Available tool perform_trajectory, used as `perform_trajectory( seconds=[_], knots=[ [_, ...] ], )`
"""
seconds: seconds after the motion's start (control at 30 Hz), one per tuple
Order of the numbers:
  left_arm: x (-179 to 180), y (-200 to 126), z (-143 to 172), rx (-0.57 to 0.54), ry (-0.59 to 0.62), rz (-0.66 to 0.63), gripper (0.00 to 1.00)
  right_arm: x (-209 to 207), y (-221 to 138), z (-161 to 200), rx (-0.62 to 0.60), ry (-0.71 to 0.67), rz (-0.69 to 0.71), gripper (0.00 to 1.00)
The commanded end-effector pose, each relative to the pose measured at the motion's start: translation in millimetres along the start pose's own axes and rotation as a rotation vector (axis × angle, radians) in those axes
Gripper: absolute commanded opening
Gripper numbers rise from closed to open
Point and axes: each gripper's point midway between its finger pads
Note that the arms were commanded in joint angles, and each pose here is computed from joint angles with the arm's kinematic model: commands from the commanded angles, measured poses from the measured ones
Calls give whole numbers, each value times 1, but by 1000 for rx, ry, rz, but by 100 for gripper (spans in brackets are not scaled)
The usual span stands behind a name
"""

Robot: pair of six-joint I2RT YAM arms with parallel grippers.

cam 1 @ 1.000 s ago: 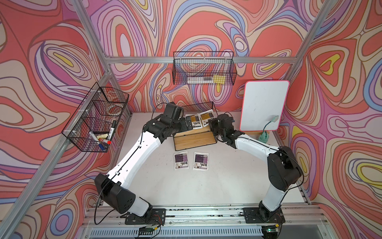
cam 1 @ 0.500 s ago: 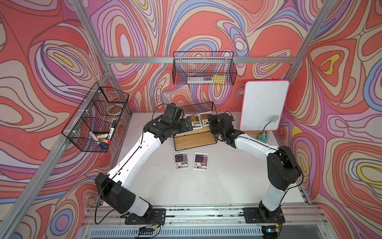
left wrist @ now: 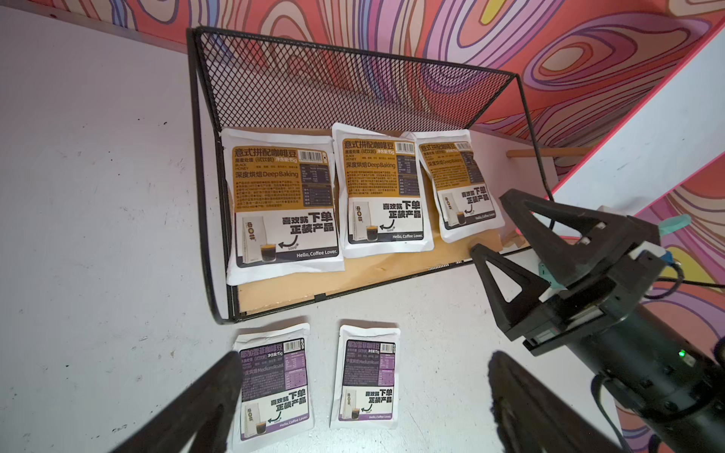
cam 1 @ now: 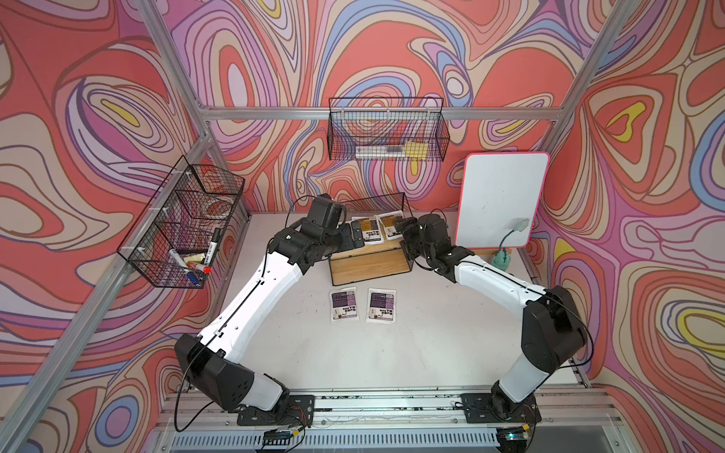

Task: Place the bagged coffee beans on the shelf by color
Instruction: Place the bagged coffee beans on the shelf, then adjust the bagged coffee beans at the center of the board.

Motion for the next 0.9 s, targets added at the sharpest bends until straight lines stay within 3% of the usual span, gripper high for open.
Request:
perform_trajectory(
  seconds=[0.0, 0.17, 0.43, 0.63, 0.87],
  knots=[
    [10, -12, 0, -17, 18, -20, 99, 5, -19, 17, 89, -74, -10, 80],
    [21, -17, 15, 12, 28, -34, 99, 4, -41, 30, 168, -161, -17, 80],
    [52, -19, 70, 102, 43, -37, 99, -28, -79, 52, 269, -302, 1, 80],
    [66, -13, 121, 171, 50, -4, 99, -69, -97, 68, 327, -383, 30, 80],
    [51, 8, 186, 262, 182, 54, 99, -147, -96, 92, 397, -369, 114, 80]
  ],
)
Point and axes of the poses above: each gripper's point midway between its finger pads, its own y axis out along the fingers, its own x axis along the line the jaws close on, z = x × y, and after that the axes turned 5 degrees about -y, right-handed
